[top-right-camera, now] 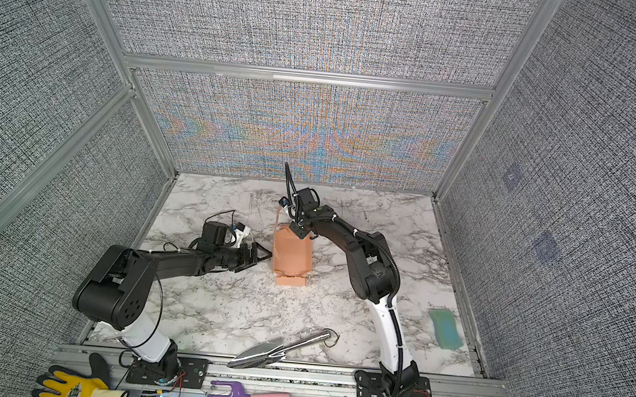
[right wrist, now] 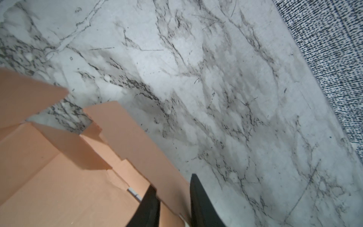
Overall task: Assemble paper box
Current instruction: Rotate the paper box at the center of the table.
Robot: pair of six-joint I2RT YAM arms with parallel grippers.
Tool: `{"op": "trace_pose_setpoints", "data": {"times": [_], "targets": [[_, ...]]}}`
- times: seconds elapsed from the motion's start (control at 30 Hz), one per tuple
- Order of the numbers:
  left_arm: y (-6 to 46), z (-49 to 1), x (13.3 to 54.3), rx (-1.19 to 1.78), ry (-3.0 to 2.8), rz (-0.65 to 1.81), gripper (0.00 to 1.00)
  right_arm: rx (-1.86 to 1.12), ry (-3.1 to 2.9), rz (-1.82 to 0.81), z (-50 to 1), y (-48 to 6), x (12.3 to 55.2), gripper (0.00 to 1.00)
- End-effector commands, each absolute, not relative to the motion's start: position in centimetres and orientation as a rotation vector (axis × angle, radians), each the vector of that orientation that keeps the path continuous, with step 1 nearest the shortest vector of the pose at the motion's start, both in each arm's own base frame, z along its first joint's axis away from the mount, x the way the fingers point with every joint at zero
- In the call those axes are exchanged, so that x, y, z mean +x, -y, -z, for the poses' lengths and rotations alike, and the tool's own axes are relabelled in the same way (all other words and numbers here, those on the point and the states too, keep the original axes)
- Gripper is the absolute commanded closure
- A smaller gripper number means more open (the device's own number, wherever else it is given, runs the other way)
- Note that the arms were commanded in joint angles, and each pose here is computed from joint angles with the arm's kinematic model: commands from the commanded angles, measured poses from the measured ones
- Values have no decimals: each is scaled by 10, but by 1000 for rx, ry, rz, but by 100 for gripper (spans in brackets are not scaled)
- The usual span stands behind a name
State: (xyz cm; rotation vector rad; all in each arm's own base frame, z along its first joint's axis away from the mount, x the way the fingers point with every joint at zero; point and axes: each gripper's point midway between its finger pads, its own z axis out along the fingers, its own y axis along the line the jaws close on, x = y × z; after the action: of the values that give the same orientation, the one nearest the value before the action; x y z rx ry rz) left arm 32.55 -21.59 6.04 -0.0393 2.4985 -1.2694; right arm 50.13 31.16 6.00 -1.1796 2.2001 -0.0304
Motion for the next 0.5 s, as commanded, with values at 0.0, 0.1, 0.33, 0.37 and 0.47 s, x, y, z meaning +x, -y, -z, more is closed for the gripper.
{"op": "trace_pose_setpoints", "data": {"times": [0.0, 0.1, 0.33, 0.37, 0.47], "targets": [[218, -66, 328, -22, -2475, 1291, 3, -1162, -2162, 44, -66, -317, 508, 75], [217, -66, 330, -27, -2478, 1289, 3, -1157, -2163, 15, -65, -320, 507, 82], [216, -67, 339, -44, -2481, 1280, 3, -1111, -2191, 2, -67, -317, 506, 92], [216, -67, 341, -48, -2479, 1281, 3, -1093, -2198, -3, -69, -316, 506, 93], [215, -68, 346, -54, -2475, 1278, 3, -1034, -2226, -25, -73, -308, 507, 95]]}}
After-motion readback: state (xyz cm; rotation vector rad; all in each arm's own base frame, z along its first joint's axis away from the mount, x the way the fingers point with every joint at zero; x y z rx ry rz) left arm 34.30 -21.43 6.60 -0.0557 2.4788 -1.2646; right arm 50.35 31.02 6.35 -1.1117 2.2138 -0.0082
